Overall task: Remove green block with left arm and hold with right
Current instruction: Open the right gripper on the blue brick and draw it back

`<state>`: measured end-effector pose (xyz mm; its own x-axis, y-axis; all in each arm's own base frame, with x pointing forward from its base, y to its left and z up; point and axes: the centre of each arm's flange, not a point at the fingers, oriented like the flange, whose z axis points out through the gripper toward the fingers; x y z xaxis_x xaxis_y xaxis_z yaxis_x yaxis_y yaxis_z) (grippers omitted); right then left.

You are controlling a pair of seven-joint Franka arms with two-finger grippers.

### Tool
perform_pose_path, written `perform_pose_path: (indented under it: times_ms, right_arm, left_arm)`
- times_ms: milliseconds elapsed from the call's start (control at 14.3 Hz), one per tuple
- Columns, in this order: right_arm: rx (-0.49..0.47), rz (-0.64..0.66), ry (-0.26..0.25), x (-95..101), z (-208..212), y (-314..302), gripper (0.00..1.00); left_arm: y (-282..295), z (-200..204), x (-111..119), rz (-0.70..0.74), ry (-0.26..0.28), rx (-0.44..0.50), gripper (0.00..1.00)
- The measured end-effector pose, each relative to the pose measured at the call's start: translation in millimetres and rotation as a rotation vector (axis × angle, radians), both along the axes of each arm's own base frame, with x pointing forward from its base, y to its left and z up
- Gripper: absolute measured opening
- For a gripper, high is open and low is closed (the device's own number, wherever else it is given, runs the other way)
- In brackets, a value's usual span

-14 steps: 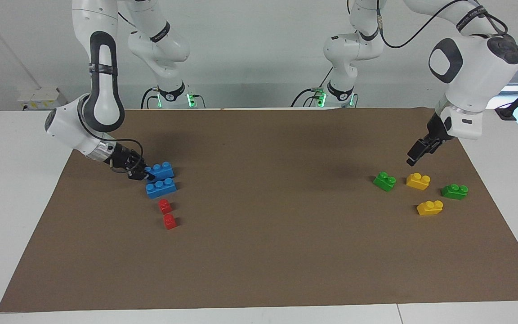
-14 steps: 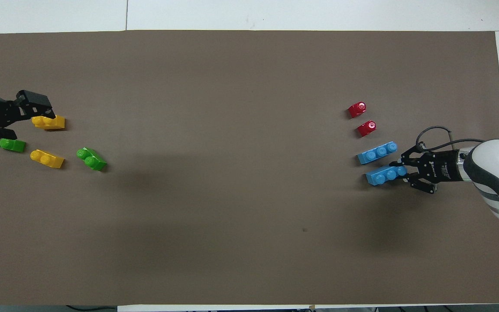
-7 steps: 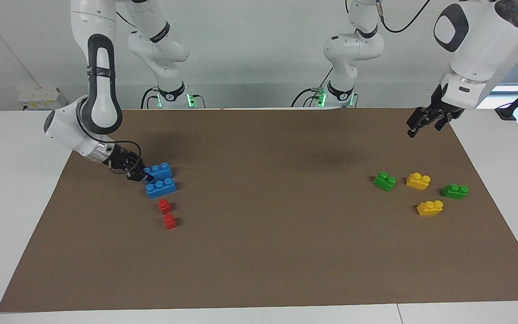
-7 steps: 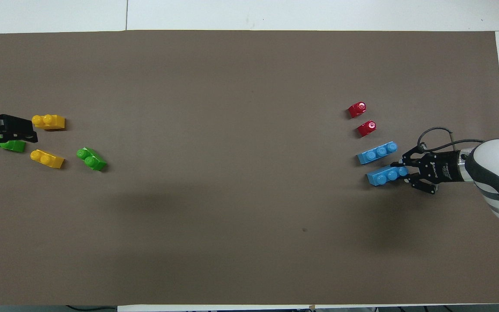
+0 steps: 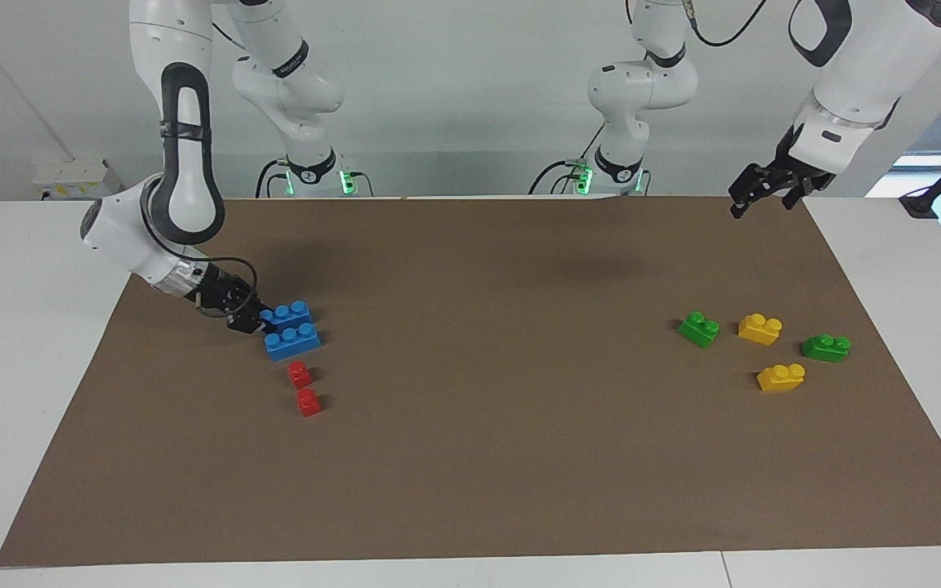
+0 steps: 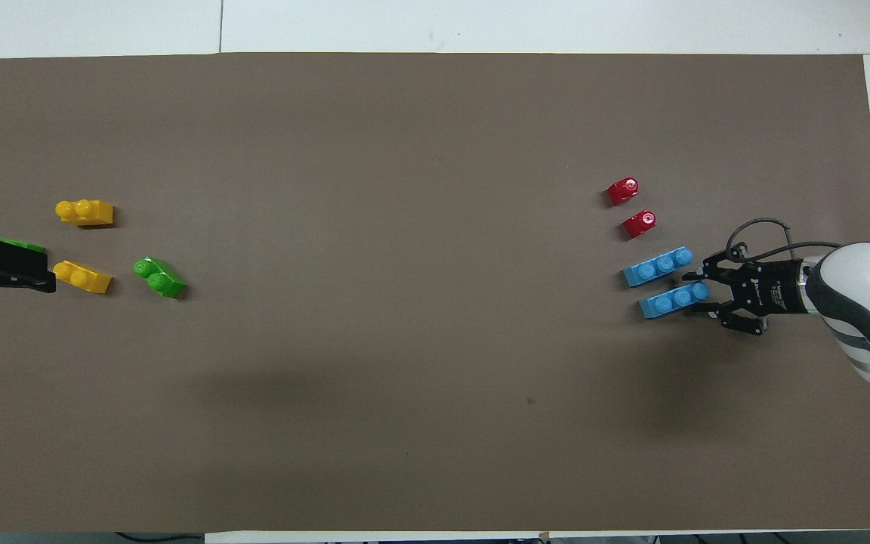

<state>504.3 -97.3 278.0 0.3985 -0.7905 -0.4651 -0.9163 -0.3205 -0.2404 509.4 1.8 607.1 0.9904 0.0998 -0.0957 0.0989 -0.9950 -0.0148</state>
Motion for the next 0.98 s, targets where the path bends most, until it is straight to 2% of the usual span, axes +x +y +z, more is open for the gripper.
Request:
perform_pose_path:
  times_ms: [279,627,976]
  right_arm:
    - [-0.001,-0.001,0.001,-0.3,-1,0,1.0]
    - [0.001,-0.004,0.001,-0.4,-1,0,1.0]
    - [0.005,-0.014,0.004,-0.3,-1,0,1.0]
  left_arm:
    - [-2,19,0,-0.004,-0.025,-0.003,1.0]
    - [-2,30,8,-0.004,-0.054,-0.004,1.0]
    - [-2,16,18,-0.004,-0.037,-0.004,1.0]
